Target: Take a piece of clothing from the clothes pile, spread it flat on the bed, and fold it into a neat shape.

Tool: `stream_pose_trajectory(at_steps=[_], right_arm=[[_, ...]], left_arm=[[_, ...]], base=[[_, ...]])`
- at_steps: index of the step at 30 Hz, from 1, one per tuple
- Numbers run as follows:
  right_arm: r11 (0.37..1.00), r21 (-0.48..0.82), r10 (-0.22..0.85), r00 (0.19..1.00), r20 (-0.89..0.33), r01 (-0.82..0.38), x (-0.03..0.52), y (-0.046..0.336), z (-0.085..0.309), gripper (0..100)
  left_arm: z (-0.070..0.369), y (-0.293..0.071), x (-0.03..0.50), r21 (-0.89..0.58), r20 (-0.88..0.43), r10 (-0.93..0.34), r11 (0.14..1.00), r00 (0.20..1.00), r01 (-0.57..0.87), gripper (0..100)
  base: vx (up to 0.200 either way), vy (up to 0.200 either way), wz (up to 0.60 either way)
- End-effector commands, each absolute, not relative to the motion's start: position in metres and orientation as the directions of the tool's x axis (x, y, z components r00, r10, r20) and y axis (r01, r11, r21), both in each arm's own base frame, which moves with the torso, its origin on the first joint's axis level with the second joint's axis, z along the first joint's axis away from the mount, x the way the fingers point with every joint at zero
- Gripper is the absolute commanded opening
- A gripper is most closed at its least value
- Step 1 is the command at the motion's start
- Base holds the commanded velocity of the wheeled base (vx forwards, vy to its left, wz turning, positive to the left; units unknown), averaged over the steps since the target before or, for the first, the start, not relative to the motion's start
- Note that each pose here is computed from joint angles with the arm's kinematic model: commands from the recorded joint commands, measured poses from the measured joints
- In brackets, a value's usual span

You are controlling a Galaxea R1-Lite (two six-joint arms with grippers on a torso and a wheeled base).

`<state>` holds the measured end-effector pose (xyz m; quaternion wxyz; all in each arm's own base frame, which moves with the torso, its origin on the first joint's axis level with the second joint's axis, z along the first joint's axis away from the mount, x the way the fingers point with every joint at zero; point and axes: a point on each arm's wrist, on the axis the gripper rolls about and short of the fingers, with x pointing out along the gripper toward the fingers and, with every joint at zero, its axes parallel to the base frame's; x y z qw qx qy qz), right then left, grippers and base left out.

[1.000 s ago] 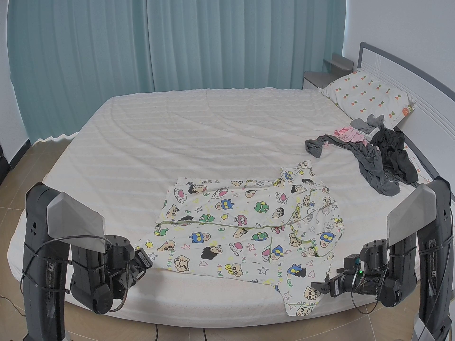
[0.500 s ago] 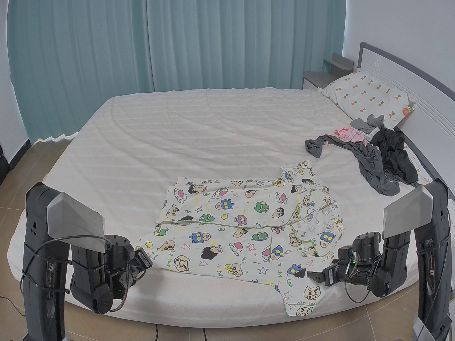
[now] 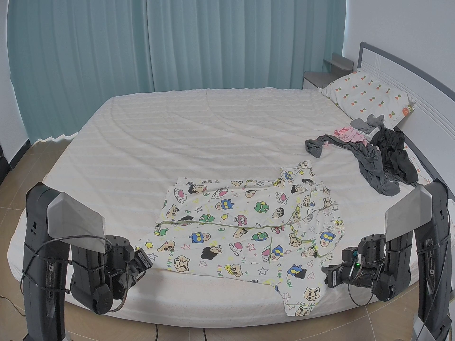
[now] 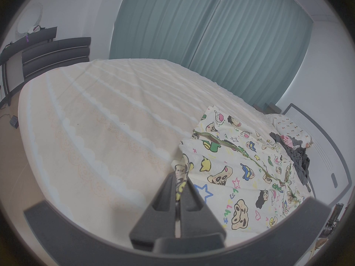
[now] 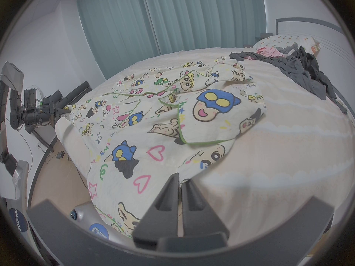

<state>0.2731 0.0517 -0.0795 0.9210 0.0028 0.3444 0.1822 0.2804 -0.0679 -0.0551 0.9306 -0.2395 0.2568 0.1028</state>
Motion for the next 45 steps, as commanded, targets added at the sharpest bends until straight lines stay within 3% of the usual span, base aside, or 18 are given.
stream_pose_trajectory(at_steps=[1,18,21,27,28,38,43,45], right_arm=[[0.940,0.129,0.324,0.706,-0.630,-0.316,0.273,0.046,-0.076,0],[0.954,0.121,0.292,0.744,-0.601,-0.276,0.284,0.033,-0.063,0],[0.942,0.152,0.325,0.688,-0.649,-0.300,0.272,0.037,-0.063,0],[0.919,0.169,0.375,0.651,-0.660,-0.357,0.265,0.050,-0.065,0],[0.914,0.176,0.385,0.641,-0.664,-0.366,0.262,0.052,-0.065,100],[0.875,0.260,0.457,0.521,-0.721,-0.407,0.232,0.051,-0.070,100],[0.890,0.228,0.432,0.565,-0.703,-0.396,0.229,0.039,-0.076,100],[0.885,0.198,0.420,0.540,-0.729,-0.420,0.224,0.034,-0.083,100]], left_arm=[[-0.054,-0.068,0.278,-0.395,-0.523,0.063,0.866,0.850,-0.307,0],[-0.056,-0.080,0.265,-0.375,-0.553,0.021,0.887,0.833,-0.271,0],[-0.056,-0.081,0.264,-0.374,-0.554,0.019,0.888,0.832,-0.269,0],[-0.056,-0.081,0.265,-0.374,-0.555,0.022,0.887,0.832,-0.272,0],[-0.056,-0.081,0.265,-0.372,-0.555,0.022,0.887,0.832,-0.272,0],[-0.057,-0.080,0.264,-0.376,-0.558,0.019,0.885,0.830,-0.273,0],[-0.058,-0.080,0.264,-0.375,-0.560,0.020,0.886,0.828,-0.274,0],[-0.058,-0.081,0.264,-0.374,-0.560,0.020,0.886,0.828,-0.274,0]], base=[[0.000,0.000,0.00],[0.000,0.000,0.00],[0.000,0.000,0.00],[0.000,0.000,0.00],[0.000,0.000,0.00],[0.000,0.000,0.00],[0.000,0.000,0.00],[0.000,0.000,0.00]])
